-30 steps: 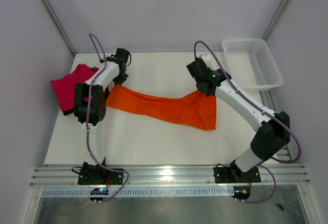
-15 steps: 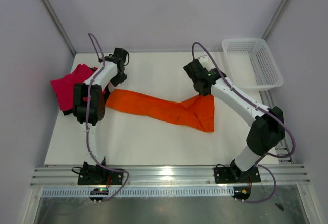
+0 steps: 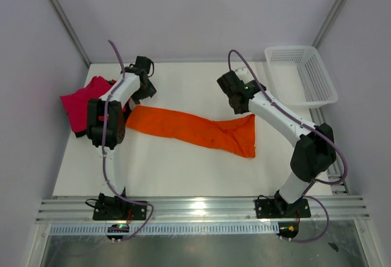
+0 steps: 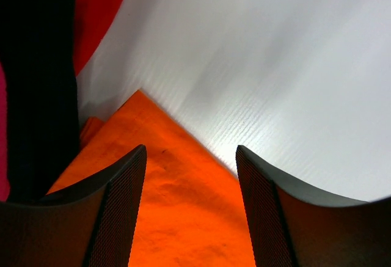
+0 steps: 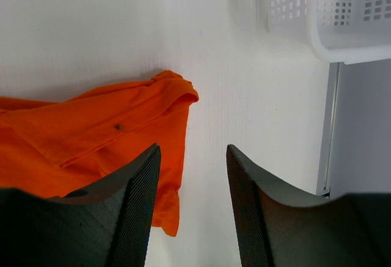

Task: Fold and stack the t-shirts
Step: Fold the other side of the tshirt into a rectangle

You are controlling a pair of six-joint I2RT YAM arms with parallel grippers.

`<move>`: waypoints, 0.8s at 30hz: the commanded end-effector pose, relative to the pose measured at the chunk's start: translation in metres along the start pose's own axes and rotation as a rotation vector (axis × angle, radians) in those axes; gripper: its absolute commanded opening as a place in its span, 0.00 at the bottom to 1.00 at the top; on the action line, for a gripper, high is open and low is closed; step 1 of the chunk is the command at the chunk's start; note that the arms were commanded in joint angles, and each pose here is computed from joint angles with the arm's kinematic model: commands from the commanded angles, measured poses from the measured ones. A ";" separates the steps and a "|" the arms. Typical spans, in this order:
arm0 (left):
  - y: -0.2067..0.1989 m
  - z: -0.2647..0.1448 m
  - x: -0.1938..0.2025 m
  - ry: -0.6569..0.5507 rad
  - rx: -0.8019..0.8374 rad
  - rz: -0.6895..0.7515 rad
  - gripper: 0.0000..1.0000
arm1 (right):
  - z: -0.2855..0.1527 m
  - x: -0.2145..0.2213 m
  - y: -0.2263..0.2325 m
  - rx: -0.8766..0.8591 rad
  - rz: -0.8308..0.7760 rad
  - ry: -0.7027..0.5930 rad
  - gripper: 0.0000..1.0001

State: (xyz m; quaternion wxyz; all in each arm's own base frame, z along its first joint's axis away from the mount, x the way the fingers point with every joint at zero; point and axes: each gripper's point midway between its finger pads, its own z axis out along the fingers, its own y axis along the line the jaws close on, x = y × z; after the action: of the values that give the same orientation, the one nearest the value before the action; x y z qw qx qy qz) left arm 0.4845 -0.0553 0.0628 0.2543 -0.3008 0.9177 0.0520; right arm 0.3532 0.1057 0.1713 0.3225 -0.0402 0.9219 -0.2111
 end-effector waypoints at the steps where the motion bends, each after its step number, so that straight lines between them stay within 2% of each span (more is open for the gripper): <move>1: -0.018 -0.033 -0.026 -0.049 0.116 -0.006 0.63 | -0.013 -0.010 0.005 -0.074 0.050 -0.027 0.52; 3: -0.021 -0.052 -0.033 -0.061 0.158 -0.007 0.63 | -0.025 -0.015 0.014 -0.174 0.062 -0.065 0.52; 4: -0.024 -0.059 -0.032 -0.052 0.185 -0.005 0.63 | -0.036 -0.013 0.033 -0.295 0.058 -0.067 0.52; 5: -0.026 -0.065 -0.032 -0.048 0.206 -0.008 0.63 | -0.050 -0.023 0.039 -0.371 0.082 -0.119 0.52; 7: -0.031 -0.079 -0.033 -0.041 0.257 -0.011 0.63 | -0.066 -0.018 0.063 -0.499 0.069 -0.138 0.52; 11: -0.033 -0.097 -0.031 -0.022 0.298 -0.016 0.63 | -0.088 -0.019 0.096 -0.653 0.054 -0.165 0.52; 18: -0.021 -0.138 -0.045 -0.096 0.326 -0.004 0.63 | -0.083 0.008 0.125 -0.601 0.008 -0.079 0.52; 19: -0.019 -0.144 -0.046 -0.102 0.331 -0.004 0.63 | -0.078 0.012 0.127 -0.583 0.038 -0.052 0.52; 20: -0.018 -0.171 -0.052 -0.132 0.386 -0.005 0.63 | -0.069 0.016 0.130 -0.535 0.070 -0.003 0.52; 24: -0.021 -0.193 -0.051 -0.147 0.470 -0.008 0.64 | -0.062 0.012 0.143 -0.530 0.124 0.014 0.52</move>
State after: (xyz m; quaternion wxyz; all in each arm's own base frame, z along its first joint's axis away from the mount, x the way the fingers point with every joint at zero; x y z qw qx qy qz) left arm 0.4607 -0.0872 0.2171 0.3501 -0.2558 0.8954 -0.1011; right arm 0.3017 0.2482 0.1435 0.2942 -0.1152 0.9472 0.0539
